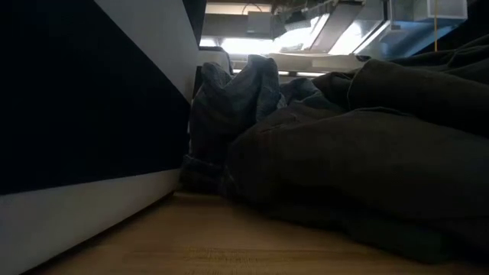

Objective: Sort clothes
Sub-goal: Put the white short pants into the top blue laundry organizer

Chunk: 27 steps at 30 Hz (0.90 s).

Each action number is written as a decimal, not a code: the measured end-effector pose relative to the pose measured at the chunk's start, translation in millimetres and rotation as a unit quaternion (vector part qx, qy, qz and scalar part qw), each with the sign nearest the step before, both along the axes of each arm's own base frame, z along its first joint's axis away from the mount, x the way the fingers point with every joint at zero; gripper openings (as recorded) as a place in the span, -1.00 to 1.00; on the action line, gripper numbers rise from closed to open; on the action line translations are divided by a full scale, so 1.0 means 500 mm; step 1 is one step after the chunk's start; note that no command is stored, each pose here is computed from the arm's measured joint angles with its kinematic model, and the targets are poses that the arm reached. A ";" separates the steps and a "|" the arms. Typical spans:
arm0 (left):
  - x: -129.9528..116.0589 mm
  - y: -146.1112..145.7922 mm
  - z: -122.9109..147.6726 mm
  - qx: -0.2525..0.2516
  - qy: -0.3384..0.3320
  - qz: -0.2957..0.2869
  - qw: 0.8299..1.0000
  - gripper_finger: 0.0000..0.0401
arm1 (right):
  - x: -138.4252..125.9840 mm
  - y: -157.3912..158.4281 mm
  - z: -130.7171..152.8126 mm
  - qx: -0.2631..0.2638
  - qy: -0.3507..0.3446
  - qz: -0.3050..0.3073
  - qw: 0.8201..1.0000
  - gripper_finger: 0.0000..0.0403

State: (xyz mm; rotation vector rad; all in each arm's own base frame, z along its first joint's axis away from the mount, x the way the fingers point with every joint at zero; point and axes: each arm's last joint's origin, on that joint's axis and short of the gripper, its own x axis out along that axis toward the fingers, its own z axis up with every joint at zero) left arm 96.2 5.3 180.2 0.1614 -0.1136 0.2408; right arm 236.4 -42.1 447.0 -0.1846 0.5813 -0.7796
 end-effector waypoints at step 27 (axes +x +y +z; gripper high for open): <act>0.000 0.000 0.000 -0.027 -0.005 -0.004 1.000 -0.80 | -0.073 -0.108 -0.266 0.251 0.147 -0.282 0.914 0.20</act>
